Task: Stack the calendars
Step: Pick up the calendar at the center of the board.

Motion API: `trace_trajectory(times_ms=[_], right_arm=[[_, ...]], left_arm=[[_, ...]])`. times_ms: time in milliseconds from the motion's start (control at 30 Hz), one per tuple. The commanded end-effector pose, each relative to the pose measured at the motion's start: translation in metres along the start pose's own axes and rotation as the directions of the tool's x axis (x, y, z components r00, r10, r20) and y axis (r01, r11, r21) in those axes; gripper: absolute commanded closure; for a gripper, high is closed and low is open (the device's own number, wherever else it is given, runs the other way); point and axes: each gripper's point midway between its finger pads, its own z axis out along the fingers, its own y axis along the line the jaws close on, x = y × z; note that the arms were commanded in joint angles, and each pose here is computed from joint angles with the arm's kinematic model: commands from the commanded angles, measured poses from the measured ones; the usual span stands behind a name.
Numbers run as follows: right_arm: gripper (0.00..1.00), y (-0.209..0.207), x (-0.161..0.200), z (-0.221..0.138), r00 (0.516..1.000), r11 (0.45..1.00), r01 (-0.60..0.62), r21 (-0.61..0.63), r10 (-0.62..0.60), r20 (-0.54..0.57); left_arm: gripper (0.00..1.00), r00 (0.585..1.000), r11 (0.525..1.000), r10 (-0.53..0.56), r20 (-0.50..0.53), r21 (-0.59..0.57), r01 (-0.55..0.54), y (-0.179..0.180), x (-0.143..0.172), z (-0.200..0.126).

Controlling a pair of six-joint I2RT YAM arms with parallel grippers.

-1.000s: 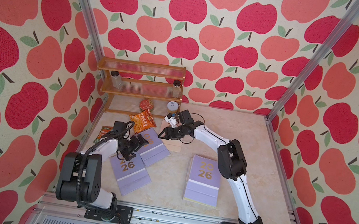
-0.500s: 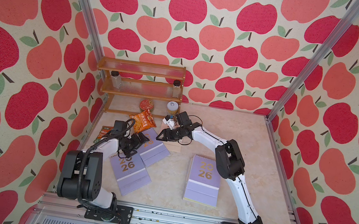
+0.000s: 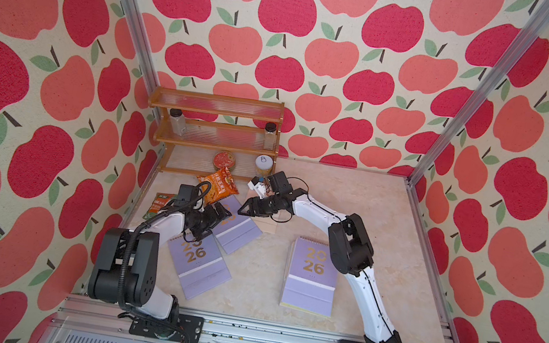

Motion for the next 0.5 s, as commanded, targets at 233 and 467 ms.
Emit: trace_trajectory(times_ms=[233,467], right_arm=[[0.38,-0.006,0.035,0.023,0.995,0.998,-0.057,-0.032,0.054,-0.086],[0.38,-0.007,0.037,0.025,0.994,0.997,-0.069,-0.045,0.064,-0.092]], left_arm=[[0.01,0.993,0.988,0.09,0.076,0.122,-0.099,-0.043,-0.016,-0.01],[0.01,0.986,0.977,0.105,0.129,0.174,-0.126,-0.058,-0.02,-0.021]])
